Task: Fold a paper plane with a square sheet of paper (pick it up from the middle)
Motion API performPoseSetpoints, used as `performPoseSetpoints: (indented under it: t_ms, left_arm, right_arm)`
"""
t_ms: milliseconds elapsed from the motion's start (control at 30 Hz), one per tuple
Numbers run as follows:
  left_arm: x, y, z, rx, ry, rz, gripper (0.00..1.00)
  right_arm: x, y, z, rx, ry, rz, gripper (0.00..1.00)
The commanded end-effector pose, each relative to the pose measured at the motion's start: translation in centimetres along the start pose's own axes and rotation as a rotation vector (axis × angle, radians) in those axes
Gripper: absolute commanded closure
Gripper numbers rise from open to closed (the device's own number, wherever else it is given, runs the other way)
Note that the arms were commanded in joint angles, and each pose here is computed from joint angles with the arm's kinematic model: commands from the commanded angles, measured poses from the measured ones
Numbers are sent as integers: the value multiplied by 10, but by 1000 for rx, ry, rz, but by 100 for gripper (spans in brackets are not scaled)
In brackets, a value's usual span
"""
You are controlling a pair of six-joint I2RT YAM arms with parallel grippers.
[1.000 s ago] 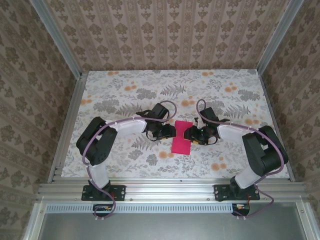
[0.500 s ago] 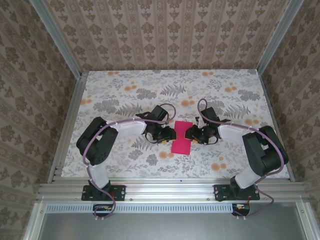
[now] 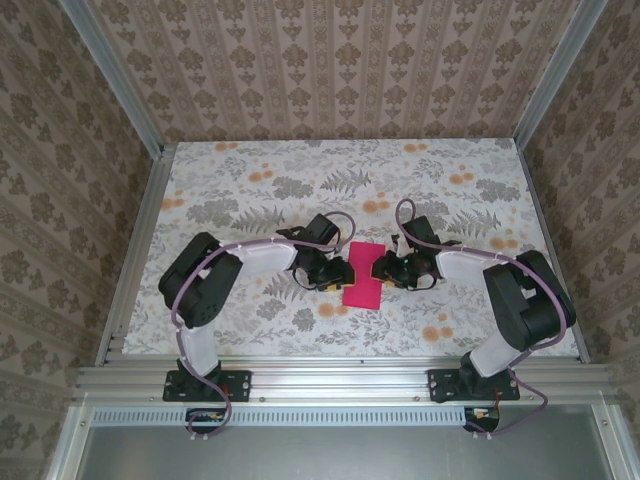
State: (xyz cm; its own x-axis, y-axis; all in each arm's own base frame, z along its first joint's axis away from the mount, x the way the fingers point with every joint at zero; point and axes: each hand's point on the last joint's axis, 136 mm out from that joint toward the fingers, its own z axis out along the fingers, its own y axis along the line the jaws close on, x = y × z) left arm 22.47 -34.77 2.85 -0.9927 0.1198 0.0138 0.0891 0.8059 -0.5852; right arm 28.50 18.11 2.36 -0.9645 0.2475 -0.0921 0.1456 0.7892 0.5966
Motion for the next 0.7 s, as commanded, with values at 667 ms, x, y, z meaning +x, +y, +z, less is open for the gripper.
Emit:
performPoseSetpoints:
  t_ms: [667]
  left_arm:
    - [-6,-24,-3,66,-13,30,64]
  right_arm:
    - [4,-11,6,-18,23,44,71]
